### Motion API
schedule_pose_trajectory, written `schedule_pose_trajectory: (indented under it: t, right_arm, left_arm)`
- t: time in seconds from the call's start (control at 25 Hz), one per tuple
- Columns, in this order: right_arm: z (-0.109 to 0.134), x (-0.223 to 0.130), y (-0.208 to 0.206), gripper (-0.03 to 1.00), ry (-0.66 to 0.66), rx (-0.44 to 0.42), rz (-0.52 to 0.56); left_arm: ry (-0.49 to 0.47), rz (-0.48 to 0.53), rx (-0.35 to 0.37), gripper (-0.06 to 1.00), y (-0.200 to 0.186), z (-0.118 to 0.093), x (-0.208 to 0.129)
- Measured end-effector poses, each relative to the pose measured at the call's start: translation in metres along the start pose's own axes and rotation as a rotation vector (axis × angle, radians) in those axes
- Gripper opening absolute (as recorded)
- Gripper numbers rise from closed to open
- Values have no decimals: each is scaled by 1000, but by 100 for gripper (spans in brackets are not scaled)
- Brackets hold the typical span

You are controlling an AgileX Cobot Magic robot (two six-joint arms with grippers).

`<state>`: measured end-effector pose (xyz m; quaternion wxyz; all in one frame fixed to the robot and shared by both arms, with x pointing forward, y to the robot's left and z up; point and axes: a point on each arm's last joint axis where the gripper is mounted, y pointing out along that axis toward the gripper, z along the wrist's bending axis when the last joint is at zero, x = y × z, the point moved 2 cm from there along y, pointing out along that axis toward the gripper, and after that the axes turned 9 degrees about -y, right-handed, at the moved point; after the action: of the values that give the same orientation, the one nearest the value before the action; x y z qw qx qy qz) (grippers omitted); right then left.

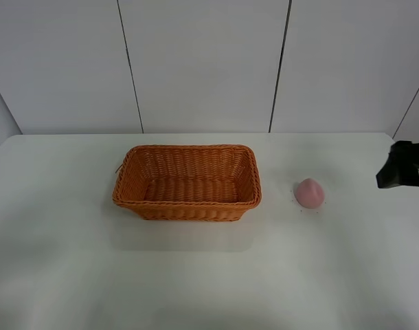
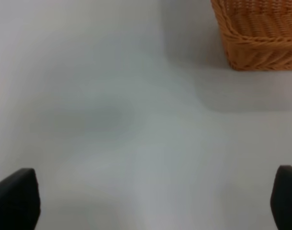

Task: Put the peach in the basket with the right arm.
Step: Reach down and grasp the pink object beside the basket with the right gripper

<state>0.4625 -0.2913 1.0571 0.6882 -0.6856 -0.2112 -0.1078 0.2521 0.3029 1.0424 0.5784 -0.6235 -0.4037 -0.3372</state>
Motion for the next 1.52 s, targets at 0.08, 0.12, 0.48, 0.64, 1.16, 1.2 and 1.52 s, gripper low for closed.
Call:
schedule_pose_trajectory:
  t: [0.08,0.12,0.48,0.64,1.16,1.2,1.52]
  right_arm:
    - [-4,25,26,70,3,9,68]
    - [-5,35,37,70,3,12,91]
    - [-14,103,144,70,-29,39,265]
    - [7,115,175,70,-115,63,315]
    - [30,120,224,70,-124,56,305]
    - [30,119,229,70,-124,56,306]
    - [31,105,261,70,-121,59,359]
  left_arm:
    - [0,0,0,99,0,0,0]
    - [0,0,0,99,0,0,0]
    - [0,0,0,99,0,0,0]
    - [0,0,0,99,0,0,0]
    - [0,0,0,99,0,0,0]
    - [0,0,0,99,0,0,0]
    - [0,0,0,99,0,0,0]
